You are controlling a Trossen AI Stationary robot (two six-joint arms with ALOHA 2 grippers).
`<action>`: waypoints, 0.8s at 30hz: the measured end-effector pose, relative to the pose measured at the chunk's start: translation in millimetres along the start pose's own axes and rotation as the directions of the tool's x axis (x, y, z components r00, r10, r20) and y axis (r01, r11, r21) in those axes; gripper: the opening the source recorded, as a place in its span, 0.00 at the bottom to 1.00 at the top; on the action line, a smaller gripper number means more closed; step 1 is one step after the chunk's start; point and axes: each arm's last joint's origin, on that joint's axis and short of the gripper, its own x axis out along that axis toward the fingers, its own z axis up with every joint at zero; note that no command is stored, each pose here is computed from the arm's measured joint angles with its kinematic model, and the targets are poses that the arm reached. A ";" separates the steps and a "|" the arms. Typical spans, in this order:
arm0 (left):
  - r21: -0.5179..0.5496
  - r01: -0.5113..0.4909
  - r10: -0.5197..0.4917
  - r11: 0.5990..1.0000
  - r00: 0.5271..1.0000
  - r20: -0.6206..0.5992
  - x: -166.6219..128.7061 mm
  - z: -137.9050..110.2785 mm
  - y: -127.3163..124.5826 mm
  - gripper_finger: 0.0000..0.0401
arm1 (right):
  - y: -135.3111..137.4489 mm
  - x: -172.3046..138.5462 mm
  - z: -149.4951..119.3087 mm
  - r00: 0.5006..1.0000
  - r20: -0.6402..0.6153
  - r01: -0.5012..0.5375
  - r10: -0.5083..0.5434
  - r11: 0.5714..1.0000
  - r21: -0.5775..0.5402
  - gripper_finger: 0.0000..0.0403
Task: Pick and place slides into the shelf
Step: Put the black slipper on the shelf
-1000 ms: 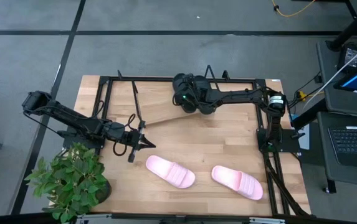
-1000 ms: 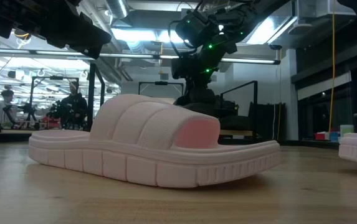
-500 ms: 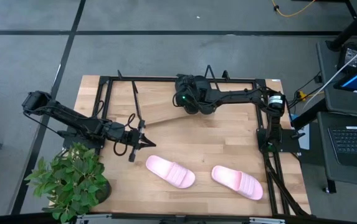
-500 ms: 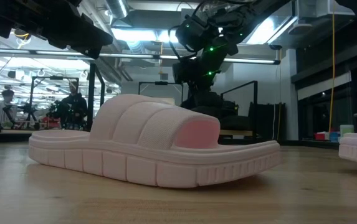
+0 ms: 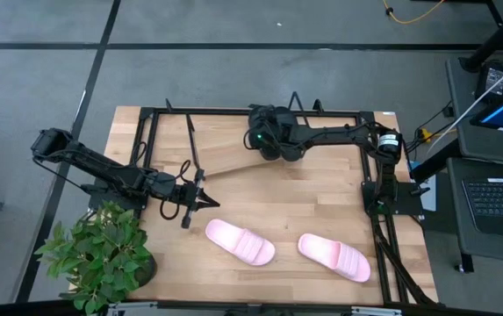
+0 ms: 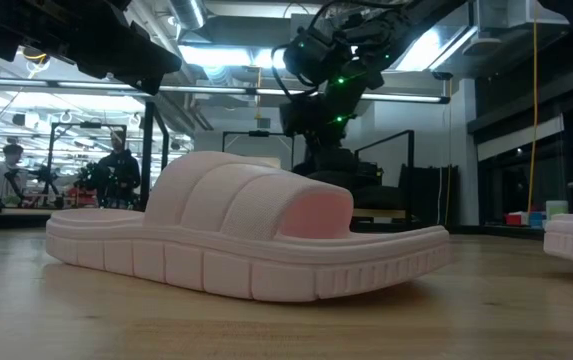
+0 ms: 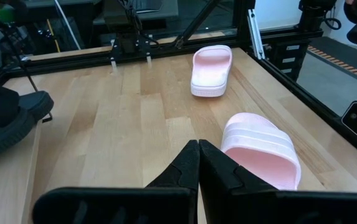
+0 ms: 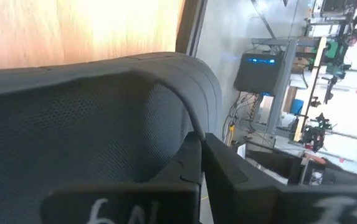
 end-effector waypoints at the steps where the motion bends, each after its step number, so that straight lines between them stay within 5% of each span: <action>1: 0.000 0.000 0.000 1.000 1.000 0.000 0.0 0.0 0.1 0.00 | 0.3 0.2 -0.6 1.000 -0.004 -0.004 0.004 1.000 0.008 0.02; 24: 0.000 0.000 0.000 1.000 1.000 0.000 0.0 0.0 0.1 0.00 | 3.1 0.2 -2.5 0.999 -0.001 -0.047 0.047 0.999 0.005 0.02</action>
